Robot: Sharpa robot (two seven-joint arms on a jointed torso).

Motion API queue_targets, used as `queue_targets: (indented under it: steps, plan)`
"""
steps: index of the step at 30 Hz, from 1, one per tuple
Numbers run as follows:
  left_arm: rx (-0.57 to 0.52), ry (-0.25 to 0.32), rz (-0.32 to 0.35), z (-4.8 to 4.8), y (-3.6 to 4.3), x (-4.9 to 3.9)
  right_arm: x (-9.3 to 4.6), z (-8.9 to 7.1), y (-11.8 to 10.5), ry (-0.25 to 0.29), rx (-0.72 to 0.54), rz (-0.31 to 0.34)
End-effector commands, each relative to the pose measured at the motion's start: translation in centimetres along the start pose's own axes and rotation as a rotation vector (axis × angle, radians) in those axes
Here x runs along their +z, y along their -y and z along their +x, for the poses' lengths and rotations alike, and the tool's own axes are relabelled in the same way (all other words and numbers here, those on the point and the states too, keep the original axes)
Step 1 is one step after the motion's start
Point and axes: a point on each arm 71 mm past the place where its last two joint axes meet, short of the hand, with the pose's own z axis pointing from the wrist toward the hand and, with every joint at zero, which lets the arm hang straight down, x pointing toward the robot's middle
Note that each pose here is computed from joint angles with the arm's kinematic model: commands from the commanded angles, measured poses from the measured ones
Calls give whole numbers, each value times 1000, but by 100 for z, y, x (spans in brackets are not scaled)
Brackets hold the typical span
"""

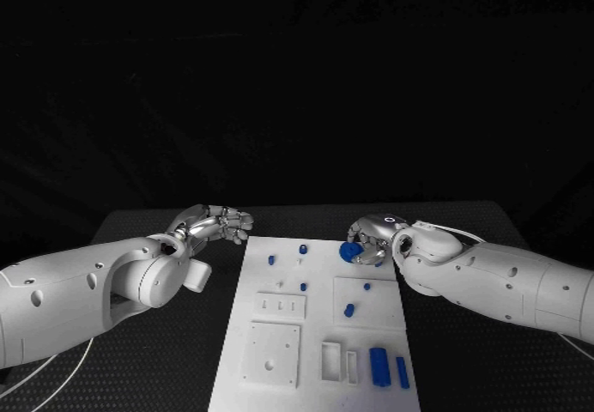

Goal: Assemble the parts on the task board

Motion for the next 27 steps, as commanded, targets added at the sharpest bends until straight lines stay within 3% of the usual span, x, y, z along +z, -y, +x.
queue_targets:
  steps: [1, 27]
  plan:
    - [1, -13, 7, 22, 10, 4, 1, 36, 6, -37, 1, -6]
    - [1, -14, 5, 26, 9, -4, -2, 121, 34, -50, -81, -3]
